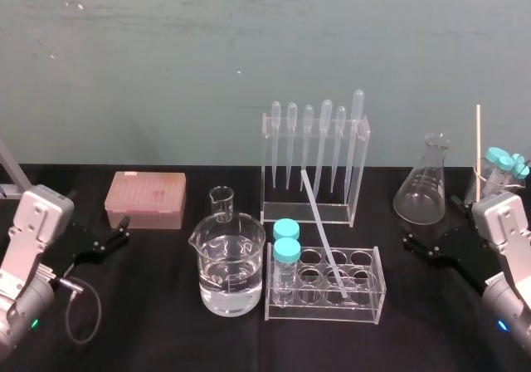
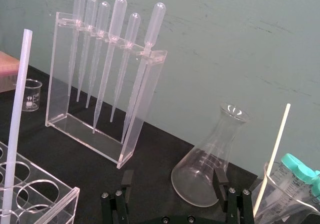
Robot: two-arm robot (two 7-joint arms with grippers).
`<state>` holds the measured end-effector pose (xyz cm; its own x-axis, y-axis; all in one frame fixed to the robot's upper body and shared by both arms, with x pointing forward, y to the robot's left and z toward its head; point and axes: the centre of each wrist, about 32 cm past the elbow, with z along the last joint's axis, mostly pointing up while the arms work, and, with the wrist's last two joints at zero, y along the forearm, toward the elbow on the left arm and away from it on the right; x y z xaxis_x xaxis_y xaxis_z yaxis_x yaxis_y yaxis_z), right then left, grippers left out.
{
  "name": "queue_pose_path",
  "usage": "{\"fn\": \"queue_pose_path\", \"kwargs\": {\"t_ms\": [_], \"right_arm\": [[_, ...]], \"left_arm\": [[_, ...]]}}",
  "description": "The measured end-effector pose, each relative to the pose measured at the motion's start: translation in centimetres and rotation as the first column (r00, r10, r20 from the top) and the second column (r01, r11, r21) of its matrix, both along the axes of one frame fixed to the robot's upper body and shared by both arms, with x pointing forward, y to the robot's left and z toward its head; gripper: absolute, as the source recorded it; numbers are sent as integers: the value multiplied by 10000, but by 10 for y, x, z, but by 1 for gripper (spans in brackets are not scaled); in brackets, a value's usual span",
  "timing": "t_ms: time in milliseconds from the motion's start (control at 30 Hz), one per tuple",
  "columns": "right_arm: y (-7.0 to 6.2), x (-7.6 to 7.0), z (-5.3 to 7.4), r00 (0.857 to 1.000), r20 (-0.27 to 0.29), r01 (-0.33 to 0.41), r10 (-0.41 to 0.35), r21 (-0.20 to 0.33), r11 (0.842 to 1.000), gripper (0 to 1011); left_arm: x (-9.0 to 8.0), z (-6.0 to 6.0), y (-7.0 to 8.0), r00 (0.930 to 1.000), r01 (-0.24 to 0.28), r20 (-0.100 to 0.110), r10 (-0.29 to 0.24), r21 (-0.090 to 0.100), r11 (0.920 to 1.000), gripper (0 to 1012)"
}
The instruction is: Pick up the stirring rod with one hand, then place it down.
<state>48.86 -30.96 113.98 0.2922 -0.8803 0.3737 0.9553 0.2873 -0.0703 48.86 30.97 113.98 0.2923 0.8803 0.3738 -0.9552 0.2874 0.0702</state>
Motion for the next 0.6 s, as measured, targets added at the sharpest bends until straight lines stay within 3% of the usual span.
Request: {"fn": "queue_pose_path", "kwargs": {"t_ms": [600], "right_arm": [[0, 0, 0, 10000, -1, 0, 0, 0, 10000, 1003]], "left_arm": [[0, 0, 0, 10000, -1, -1, 1, 0, 10000, 1000]]}}
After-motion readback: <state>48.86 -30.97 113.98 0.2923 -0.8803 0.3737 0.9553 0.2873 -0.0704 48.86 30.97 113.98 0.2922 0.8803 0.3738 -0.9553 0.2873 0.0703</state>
